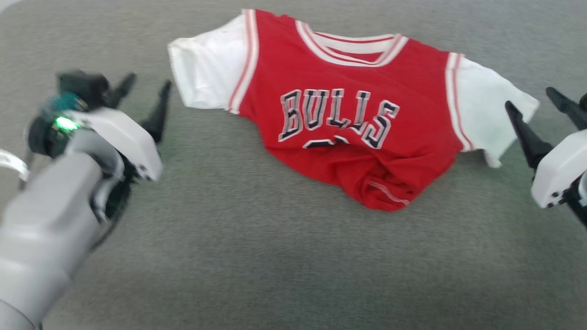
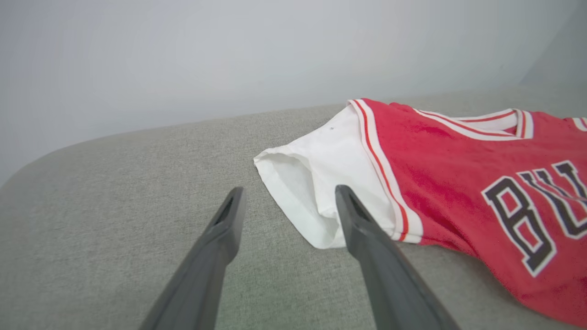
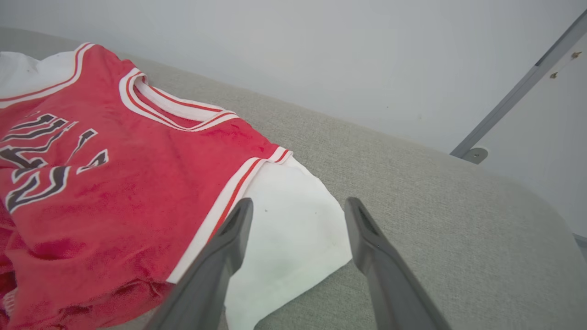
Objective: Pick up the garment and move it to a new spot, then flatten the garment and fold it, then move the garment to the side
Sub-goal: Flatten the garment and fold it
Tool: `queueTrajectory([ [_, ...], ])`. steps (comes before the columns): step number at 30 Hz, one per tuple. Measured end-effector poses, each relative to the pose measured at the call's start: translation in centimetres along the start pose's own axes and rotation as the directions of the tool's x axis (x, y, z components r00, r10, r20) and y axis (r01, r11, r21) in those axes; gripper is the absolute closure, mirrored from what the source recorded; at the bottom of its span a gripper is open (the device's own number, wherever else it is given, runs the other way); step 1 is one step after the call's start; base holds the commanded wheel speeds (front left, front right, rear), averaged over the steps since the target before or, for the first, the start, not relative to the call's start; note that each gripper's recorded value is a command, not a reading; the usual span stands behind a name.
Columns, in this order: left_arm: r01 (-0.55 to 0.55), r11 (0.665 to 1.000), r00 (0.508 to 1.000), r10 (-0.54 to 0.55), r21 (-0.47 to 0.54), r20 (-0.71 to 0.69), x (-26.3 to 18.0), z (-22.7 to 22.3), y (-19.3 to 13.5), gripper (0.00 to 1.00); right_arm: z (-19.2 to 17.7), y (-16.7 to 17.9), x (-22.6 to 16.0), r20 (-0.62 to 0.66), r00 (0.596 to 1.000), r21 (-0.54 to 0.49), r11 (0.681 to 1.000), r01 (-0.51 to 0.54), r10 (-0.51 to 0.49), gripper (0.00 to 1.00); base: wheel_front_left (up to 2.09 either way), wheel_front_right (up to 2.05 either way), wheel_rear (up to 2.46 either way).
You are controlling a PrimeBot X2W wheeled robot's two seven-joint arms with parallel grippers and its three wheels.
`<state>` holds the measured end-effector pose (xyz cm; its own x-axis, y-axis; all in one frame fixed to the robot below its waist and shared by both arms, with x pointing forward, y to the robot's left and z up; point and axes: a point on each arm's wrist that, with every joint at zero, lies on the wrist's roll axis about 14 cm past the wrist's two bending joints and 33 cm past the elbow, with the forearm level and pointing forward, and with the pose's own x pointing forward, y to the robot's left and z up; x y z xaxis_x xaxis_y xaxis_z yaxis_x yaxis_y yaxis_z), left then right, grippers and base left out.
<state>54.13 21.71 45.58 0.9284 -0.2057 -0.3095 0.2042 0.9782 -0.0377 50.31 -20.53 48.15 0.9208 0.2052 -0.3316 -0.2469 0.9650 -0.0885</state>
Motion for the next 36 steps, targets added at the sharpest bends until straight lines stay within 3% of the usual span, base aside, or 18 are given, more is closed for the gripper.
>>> queueTrajectory([
  [6, -0.076, 0.997, 0.993, 0.074, 0.026, 0.093, -3.7, -0.2, -0.4, 0.0, 0.4, 0.7, 2.4, -0.125, 0.989, -0.028, 0.996, -0.085, 0.08, 0.0, 0.0, 0.0, 0.0],
  [9, -0.139, 0.99, 0.971, 0.13, 0.034, 0.198, -5.5, 1.7, -0.1, 0.0, -0.3, 0.4, 3.7, -0.224, 0.969, -0.055, 0.992, -0.117, 0.101, 0.0, 0.0, 0.0, 0.0],
  [14, -0.212, 0.977, 0.944, 0.198, 0.026, 0.263, -9.1, 0.6, -0.4, 0.0, -0.7, -0.7, 6.6, -0.331, 0.936, -0.069, 0.987, -0.148, 0.117, 0.0, 0.0, 0.0, 0.0],
  [21, -0.277, 0.961, 0.931, 0.265, 0.012, 0.25, -11.1, -1.6, 0.6, 0.0, -3.2, -1.4, 9.7, -0.456, 0.881, -0.064, 0.983, -0.173, 0.126, 0.0, 0.0, 0.0, 0.0],
  [28, -0.274, 0.962, 0.936, 0.265, 0.008, 0.23, -10.9, -3.0, 1.0, 0.0, -7.5, -0.5, 10.5, -0.607, 0.781, -0.078, 0.968, -0.241, 0.146, 0.0, 0.0, 0.0, 0.0],
  [32, -0.234, 0.972, 0.944, 0.228, -0.002, 0.238, -10.0, -2.9, 0.4, 0.0, -8.0, -0.1, 10.7, -0.619, 0.769, -0.072, 0.964, -0.257, 0.159, 0.0, 0.0, 0.0, 0.0],
  [33, -0.219, 0.976, 0.948, 0.212, 0.003, 0.239, -9.8, -2.9, 0.2, 0.0, -8.0, -0.1, 10.7, -0.618, 0.769, -0.069, 0.964, -0.258, 0.161, 0.06, 0.0, 0.0, 0.0],
  [34, -0.201, 0.979, 0.952, 0.192, 0.016, 0.24, -9.6, -2.9, 0.0, 0.0, -8.1, 0.0, 10.7, -0.617, 0.769, -0.065, 0.964, -0.259, 0.165, 0.48, 0.0, 0.0, 0.0],
  [35, -0.185, 0.982, 0.955, 0.171, 0.037, 0.241, -9.2, -2.8, -0.1, 0.0, -8.1, 0.0, 10.8, -0.615, 0.77, -0.056, 0.965, -0.258, 0.17, 0.66, 0.0, 0.0, 0.0],
  [36, -0.163, 0.985, 0.958, 0.145, 0.052, 0.248, -8.8, -2.4, -0.3, 0.0, -8.1, 0.0, 10.8, -0.612, 0.772, -0.051, 0.966, -0.255, 0.172, 1.0, 0.0, 0.0, 0.0],
])
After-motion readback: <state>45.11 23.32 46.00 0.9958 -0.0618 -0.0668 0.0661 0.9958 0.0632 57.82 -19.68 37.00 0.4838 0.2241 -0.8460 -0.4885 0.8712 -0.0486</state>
